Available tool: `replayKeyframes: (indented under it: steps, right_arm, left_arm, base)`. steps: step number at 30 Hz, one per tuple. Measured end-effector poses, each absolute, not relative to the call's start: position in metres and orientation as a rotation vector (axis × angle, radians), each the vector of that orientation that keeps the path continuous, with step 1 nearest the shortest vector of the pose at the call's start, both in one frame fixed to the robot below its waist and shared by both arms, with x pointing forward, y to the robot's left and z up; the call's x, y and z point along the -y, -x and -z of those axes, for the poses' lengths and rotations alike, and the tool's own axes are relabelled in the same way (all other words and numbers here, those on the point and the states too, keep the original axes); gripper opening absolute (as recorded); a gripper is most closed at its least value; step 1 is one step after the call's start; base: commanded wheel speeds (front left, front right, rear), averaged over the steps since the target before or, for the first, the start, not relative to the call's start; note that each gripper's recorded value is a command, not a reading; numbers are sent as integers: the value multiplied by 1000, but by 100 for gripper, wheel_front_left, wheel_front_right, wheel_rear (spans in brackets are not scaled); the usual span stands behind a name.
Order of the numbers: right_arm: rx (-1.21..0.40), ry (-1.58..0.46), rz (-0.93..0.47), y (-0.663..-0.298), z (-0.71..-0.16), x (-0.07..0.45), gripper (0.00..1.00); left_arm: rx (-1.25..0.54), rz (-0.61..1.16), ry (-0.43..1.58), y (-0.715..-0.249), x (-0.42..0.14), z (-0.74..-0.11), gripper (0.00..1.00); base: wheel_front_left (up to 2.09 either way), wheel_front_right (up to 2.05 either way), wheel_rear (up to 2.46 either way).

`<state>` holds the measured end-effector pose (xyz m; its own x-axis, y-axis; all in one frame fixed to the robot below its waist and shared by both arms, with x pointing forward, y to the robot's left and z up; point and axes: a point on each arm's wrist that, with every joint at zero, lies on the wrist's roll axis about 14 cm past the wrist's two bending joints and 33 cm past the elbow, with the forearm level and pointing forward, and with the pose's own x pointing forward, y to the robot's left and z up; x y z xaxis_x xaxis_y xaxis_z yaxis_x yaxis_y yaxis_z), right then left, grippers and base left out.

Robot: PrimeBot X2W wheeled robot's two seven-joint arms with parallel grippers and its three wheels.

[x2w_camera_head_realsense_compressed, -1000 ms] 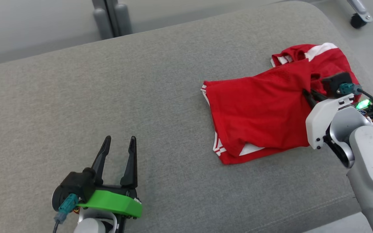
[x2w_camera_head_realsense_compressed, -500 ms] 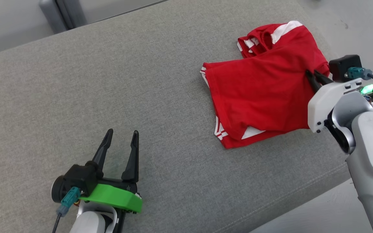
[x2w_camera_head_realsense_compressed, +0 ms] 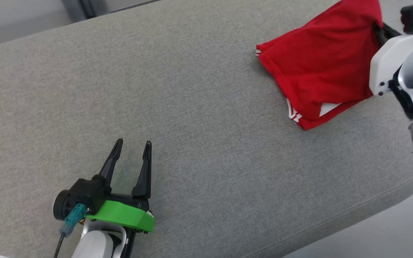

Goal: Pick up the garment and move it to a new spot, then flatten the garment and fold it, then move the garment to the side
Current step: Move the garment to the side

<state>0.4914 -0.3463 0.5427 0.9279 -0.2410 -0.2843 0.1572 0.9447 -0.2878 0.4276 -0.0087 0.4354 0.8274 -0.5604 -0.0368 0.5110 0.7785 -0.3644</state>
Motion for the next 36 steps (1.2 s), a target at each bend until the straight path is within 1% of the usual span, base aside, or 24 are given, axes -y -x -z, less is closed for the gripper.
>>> replayKeyframes:
  steps: [6,10,11,12,15,19,22,28,32,36]
  right_arm:
    - [-358,240,302,-493,-534,384,0]
    - [-385,232,346,-490,-521,400,0]
    - [-389,226,357,-489,-517,403,45]
    - [-388,219,369,-488,-514,407,100]
    - [-384,210,390,-486,-506,412,100]
    - [-388,195,390,-484,-495,404,100]
    - [-360,211,392,-482,-500,406,100]
    - [-229,248,360,-486,-524,395,100]
    - [-118,255,319,-490,-543,376,100]
    - [-49,226,273,-487,-547,349,100]
  left_arm:
    - [-151,550,339,-431,-4,-430,100]
    - [-160,530,335,-432,-12,-426,100]
    - [-163,526,334,-432,-13,-424,100]
    - [-166,523,333,-432,-14,-423,100]
    - [-170,515,332,-432,-17,-421,100]
    - [-168,515,327,-432,-17,-421,100]
    - [-164,519,324,-432,-16,-423,100]
    - [-158,522,318,-428,-16,-429,100]
    - [-133,495,314,-430,-25,-439,100]
    - [-96,454,318,-431,-36,-453,100]
  base:
    - [0,0,0]
    - [0,0,0]
    - [0,0,0]
    - [0,0,0]
    - [0,0,0]
    - [0,0,0]
    - [0,0,0]
    - [0,0,0]
    - [0,0,0]
    - [0,0,0]
